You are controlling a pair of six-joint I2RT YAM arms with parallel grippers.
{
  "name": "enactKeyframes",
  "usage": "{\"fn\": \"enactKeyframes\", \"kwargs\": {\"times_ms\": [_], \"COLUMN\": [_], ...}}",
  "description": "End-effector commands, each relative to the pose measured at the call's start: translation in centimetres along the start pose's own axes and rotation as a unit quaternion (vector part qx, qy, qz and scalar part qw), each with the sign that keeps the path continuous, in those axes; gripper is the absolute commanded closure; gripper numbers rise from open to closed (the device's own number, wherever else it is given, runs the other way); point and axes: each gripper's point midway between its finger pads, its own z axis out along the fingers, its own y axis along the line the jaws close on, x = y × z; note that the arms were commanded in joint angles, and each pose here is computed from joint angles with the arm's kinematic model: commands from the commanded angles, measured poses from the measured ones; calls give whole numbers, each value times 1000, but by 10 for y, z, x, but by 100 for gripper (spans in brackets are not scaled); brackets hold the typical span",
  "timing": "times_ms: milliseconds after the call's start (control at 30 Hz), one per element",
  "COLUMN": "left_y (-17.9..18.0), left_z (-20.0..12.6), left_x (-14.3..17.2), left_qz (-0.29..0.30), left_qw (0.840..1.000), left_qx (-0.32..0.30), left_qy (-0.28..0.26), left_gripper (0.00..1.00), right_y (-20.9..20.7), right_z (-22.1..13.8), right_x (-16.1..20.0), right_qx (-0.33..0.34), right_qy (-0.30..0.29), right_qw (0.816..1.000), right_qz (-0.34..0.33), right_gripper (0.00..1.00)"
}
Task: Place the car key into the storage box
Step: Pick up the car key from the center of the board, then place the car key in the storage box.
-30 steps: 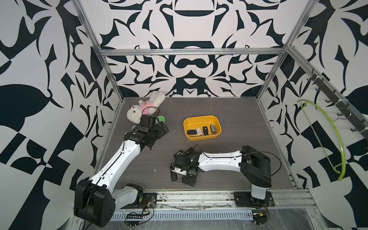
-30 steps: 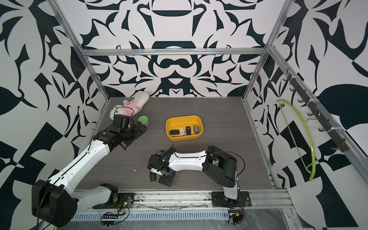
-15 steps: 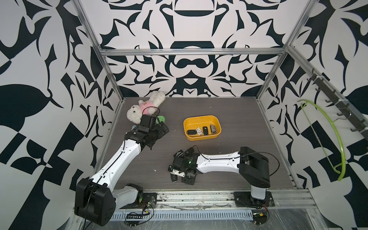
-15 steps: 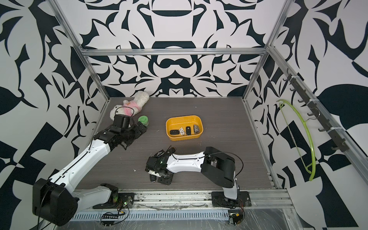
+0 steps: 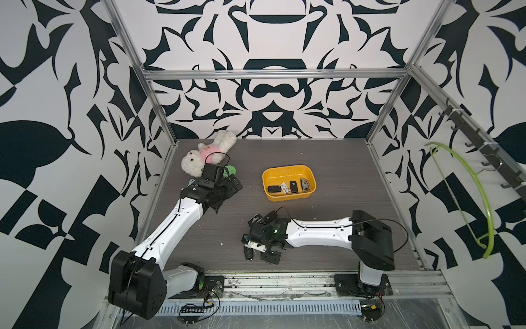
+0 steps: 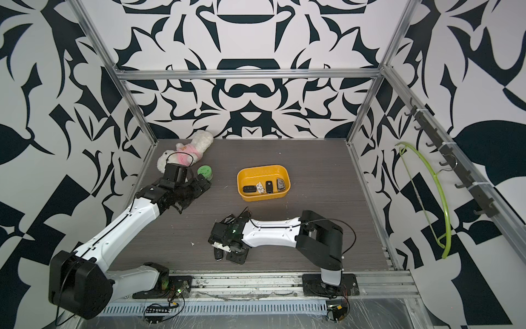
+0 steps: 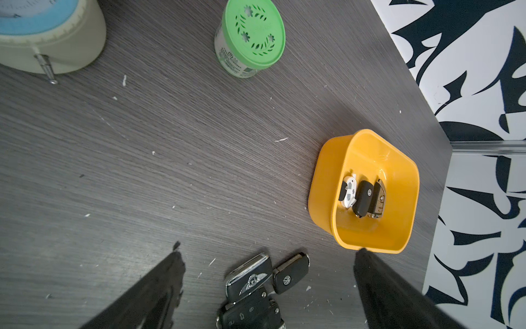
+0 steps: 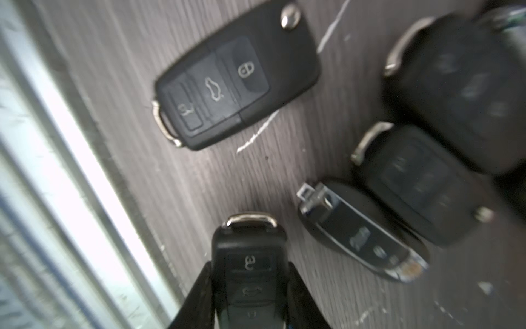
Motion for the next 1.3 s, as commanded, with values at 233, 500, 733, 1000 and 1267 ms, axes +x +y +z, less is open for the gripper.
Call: {"fn": "enactKeyframes", "kwargs": {"times_ms": [233,500,733,1000,1267], "left_y": [-9,-4,1,6,10], "left_z": [5,10,19,26,30], "left_x": [-5,1,13,23,28], "left_qz": [-1,-11,-26,-34,-34], "left_qw": [1000,1000,999,998,998], "left_qx": [12,12,20,25,25], "left_qy": [1,10,27,43,50], "left_gripper": [1,1,1,1,1], "right_y": [-19,-84,-154,-225,-284], "right_z": [-82,-125,-150,-150,-120], "right_x": [-29,-47,-56,-60,-65], "right_qx": [32,58,147,193,166], "right_qy": [-150,-252,-275,-243,-206], "right_qw": [985,944,908,868,849], "right_qz": [81,205,281,388,458], "right_gripper": [100,100,100,100,100]}}
